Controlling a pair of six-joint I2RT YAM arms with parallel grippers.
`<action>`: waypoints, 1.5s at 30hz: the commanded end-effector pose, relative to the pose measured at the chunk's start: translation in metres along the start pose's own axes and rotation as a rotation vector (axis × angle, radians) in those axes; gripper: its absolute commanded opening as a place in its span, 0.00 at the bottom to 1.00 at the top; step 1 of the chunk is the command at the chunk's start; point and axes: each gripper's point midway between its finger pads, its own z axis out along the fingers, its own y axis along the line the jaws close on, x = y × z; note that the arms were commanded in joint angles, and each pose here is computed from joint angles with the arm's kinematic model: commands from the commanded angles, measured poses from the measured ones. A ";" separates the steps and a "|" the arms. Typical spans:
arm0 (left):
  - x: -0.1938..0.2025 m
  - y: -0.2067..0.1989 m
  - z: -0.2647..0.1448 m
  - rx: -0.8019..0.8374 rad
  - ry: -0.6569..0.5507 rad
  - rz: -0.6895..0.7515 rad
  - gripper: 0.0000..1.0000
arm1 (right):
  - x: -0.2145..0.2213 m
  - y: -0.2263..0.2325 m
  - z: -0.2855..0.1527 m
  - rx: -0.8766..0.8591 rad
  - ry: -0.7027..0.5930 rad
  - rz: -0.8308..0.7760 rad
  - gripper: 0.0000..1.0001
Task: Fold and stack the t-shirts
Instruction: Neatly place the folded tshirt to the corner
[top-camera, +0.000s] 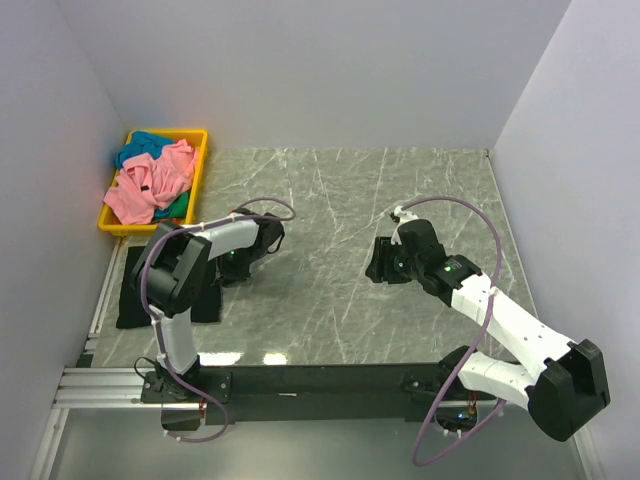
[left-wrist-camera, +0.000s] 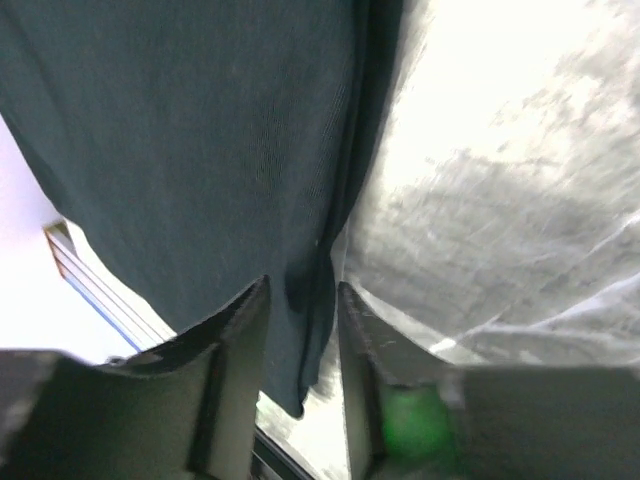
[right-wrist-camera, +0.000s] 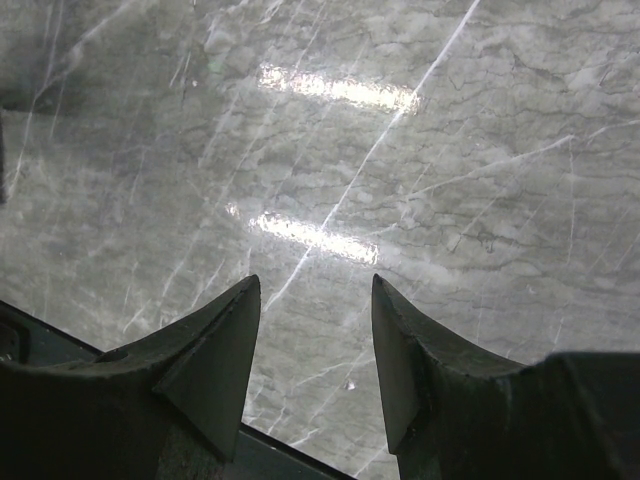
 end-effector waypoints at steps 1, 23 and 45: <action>0.001 0.001 -0.020 0.045 -0.002 -0.095 0.40 | -0.012 0.004 -0.003 -0.015 -0.043 0.005 0.55; -0.010 -0.056 -0.038 0.560 0.034 -0.303 0.35 | -0.011 0.001 -0.010 -0.006 -0.064 0.004 0.55; 0.018 0.029 0.029 0.253 0.188 -0.444 0.37 | -0.011 0.002 -0.010 -0.017 -0.065 0.004 0.55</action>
